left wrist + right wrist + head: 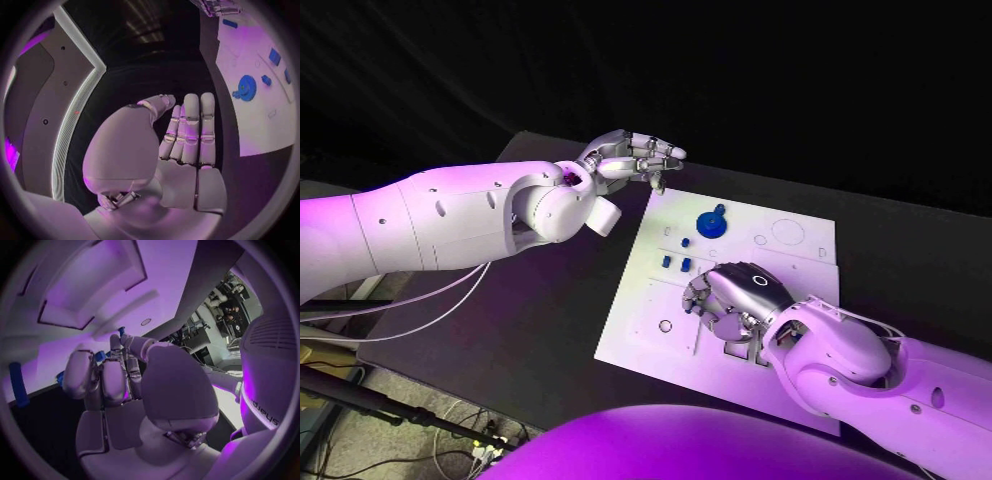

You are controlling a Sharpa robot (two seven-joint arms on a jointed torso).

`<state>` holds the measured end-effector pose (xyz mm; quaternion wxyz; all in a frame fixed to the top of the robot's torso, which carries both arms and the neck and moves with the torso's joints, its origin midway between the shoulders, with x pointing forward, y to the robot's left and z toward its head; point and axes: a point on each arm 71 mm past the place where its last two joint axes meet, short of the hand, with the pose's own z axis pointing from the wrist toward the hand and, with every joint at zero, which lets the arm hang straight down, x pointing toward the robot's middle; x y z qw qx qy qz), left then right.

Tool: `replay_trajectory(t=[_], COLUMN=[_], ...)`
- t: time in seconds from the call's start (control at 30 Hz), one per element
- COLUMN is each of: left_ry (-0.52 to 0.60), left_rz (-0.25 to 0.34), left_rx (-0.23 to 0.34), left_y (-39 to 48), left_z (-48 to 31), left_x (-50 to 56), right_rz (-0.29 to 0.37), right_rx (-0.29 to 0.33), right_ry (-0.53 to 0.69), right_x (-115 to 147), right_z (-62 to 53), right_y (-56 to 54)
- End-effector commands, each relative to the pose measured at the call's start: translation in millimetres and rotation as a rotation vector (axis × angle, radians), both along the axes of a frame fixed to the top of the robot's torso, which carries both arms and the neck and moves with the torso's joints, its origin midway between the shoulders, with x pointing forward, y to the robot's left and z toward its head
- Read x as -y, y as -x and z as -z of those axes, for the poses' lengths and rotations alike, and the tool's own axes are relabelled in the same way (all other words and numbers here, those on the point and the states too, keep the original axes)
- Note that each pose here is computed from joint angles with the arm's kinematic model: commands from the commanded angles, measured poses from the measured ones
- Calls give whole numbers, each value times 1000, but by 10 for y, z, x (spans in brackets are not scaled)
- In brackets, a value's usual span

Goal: Assemble the parts on the task board

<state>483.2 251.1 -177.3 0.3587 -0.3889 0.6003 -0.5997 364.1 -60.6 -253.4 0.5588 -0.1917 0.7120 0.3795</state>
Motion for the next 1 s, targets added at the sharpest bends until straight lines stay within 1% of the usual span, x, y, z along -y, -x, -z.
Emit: replay_trajectory(t=[0.03,0.4,0.73,1.0], left_ry=[7,6,0,-5], left_rz=[23,24,30,34], left_rx=[5,4,0,0], left_y=[7,10,14,16], left_z=[-14,-14,-10,-9], left_x=[31,29,29,27], right_rz=[-19,-15,-34,-10], right_rx=[-4,-9,-25,-17], right_ry=[19,50,37,28], right_x=[-20,-34,-26,37], right_z=[23,91,98,91], right_y=[19,22,40,24])
